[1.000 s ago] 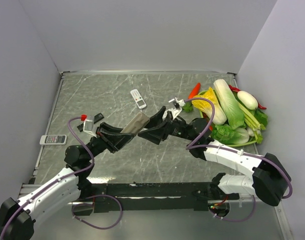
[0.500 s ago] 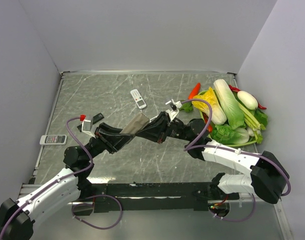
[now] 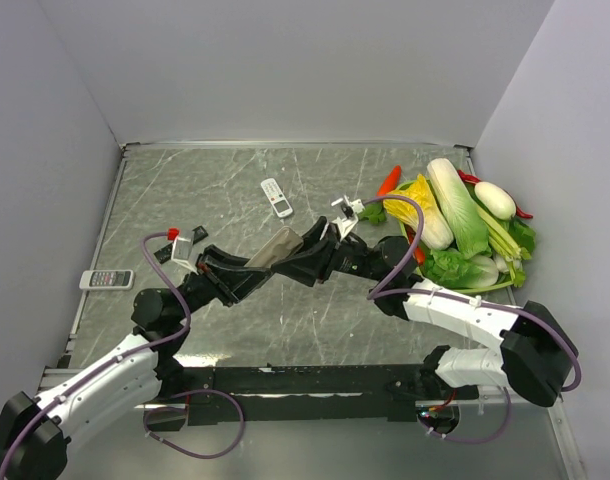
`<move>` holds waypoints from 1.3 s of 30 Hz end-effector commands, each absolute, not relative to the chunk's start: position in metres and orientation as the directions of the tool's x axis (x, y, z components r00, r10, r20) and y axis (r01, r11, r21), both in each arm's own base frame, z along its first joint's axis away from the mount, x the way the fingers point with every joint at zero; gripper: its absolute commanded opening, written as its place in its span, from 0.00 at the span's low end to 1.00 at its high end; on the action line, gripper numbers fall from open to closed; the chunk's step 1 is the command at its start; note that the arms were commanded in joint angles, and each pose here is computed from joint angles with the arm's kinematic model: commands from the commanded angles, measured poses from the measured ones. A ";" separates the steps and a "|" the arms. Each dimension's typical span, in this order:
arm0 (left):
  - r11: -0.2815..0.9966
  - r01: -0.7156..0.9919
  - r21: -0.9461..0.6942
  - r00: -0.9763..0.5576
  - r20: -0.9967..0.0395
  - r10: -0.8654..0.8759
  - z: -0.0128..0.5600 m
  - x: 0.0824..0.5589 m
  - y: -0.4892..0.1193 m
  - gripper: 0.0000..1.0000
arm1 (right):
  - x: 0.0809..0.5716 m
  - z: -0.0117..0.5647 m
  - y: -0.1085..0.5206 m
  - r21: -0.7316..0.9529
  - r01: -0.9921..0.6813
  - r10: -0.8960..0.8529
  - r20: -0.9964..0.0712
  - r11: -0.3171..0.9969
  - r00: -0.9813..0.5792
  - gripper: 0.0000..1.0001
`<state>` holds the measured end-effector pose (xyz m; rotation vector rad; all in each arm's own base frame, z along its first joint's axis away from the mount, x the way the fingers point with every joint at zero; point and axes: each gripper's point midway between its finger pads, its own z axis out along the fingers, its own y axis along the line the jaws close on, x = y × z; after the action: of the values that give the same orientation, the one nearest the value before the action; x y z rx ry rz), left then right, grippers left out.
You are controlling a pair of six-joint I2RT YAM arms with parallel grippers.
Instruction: Load the batteries into the remote control
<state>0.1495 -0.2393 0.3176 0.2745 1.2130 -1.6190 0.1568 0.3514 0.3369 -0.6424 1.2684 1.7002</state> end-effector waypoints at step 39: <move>0.177 0.877 -0.446 -0.414 -0.890 -0.191 0.332 0.164 -0.278 0.20 | 0.141 0.319 0.349 0.336 -0.931 -0.079 -0.942 -0.144 -0.327 0.00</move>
<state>0.1576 -0.2761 0.3120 0.7077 1.5735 -1.4213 0.1479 0.3451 0.2941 -1.0931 1.5673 1.5565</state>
